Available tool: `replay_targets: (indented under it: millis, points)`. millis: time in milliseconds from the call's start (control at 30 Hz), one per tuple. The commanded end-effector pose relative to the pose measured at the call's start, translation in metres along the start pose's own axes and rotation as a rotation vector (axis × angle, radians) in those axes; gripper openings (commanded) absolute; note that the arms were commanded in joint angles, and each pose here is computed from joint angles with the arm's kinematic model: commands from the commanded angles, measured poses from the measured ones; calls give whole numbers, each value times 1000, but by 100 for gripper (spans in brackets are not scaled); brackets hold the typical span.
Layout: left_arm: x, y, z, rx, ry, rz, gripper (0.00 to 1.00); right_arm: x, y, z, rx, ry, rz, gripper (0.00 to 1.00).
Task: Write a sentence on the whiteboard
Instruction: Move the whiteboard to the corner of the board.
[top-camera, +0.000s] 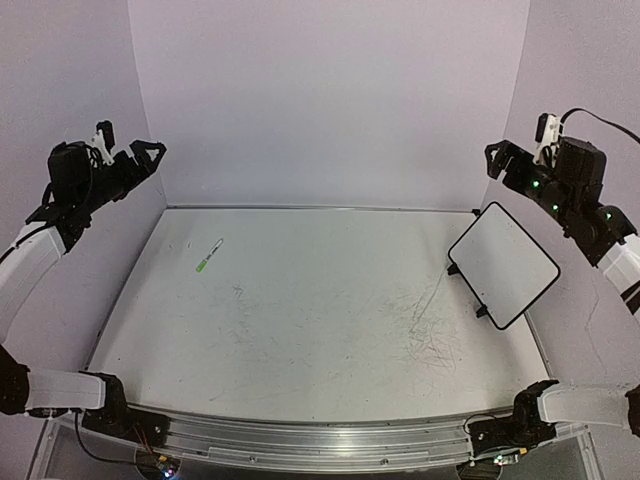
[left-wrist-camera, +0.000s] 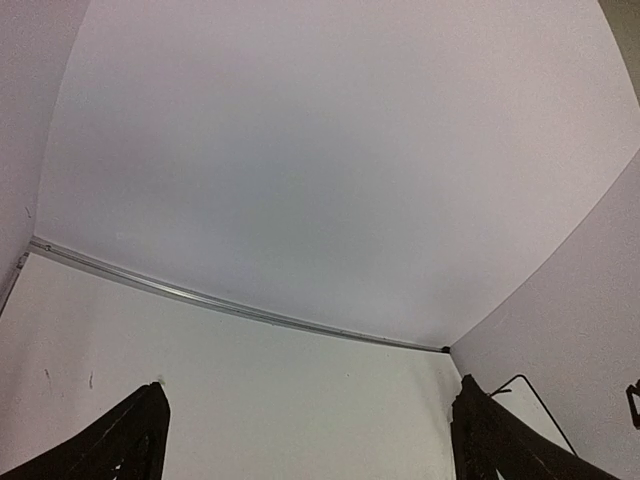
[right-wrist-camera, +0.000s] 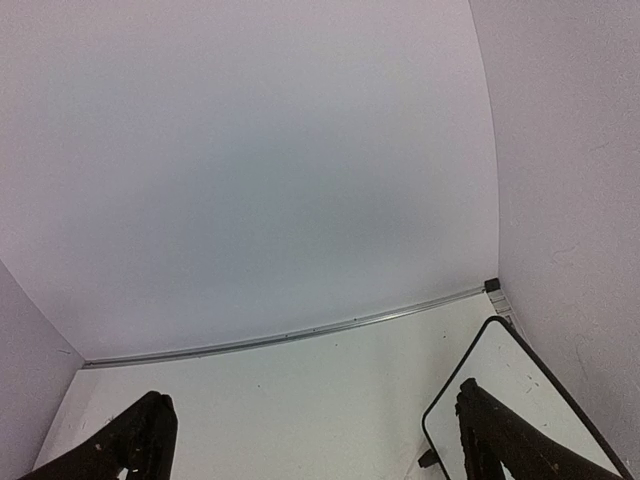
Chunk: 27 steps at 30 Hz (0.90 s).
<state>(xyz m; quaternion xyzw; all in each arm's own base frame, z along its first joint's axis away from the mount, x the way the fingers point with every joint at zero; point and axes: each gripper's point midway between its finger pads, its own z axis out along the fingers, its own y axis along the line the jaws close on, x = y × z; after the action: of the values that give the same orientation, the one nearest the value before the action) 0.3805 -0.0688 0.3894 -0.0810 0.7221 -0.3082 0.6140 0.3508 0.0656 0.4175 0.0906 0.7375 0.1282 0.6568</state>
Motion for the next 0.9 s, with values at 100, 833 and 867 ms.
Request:
replay_targets:
  millis: [100,833,867]
  points:
    - [28,-8,16,119,116,-57,100,-12,-23,-17,105,-75,6,98]
    - [136,34,51,113,470,-187,99,179,-27,48,254,482,232,98]
    - [138,34,51,111,476,-185,100,193,-32,49,281,511,255,98]
